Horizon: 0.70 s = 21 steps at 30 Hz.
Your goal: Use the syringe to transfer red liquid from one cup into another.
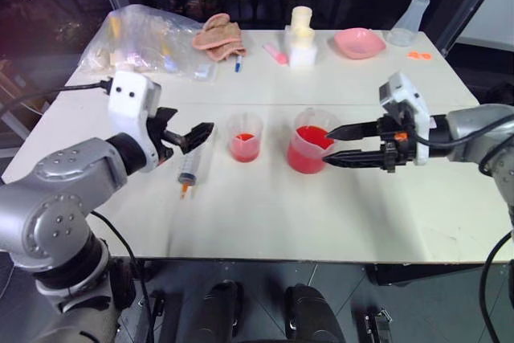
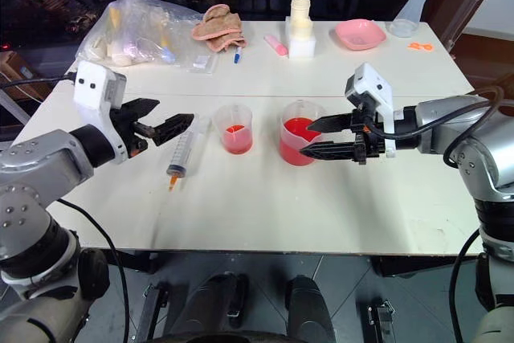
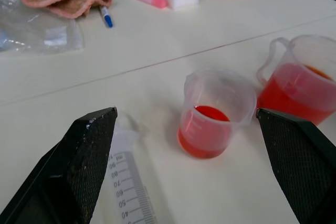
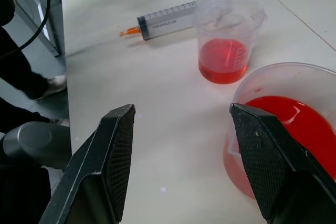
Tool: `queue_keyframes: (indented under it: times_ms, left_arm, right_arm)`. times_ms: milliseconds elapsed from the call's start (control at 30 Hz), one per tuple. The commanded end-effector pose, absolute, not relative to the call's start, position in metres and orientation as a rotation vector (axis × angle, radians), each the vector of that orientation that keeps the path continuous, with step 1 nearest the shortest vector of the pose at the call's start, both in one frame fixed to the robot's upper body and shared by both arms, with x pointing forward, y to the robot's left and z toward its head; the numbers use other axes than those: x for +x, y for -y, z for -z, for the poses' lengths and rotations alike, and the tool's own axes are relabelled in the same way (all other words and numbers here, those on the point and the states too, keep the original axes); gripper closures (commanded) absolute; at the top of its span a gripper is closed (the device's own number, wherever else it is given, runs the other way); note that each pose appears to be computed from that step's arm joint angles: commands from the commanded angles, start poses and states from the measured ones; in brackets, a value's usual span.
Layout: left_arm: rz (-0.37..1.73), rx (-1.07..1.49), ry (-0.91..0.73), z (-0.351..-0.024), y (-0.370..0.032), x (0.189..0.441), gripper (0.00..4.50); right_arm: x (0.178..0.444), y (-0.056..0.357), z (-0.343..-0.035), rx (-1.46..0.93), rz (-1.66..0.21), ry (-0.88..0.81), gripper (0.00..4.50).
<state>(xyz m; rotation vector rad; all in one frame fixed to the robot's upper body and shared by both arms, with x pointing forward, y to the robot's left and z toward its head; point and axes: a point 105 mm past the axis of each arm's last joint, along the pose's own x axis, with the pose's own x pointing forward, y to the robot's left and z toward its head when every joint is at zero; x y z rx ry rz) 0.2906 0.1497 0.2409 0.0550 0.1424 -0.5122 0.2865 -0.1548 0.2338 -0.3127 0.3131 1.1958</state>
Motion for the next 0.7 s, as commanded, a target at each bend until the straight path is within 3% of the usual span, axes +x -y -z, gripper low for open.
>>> queue_keyframes:
  times_ms: [33, 700]
  left_arm:
    - [0.496, 0.047, -0.138, -0.244, -0.153, 0.293, 0.02]
    - [0.59, 0.019, -0.168, -0.229, -0.135, 0.298, 0.02]
  right_arm:
    - [0.284, 0.161, -0.246, -0.357, -1.161, -0.269, 1.51]
    - [0.285, 0.191, -0.242, -0.288, -1.03, -0.354, 1.51]
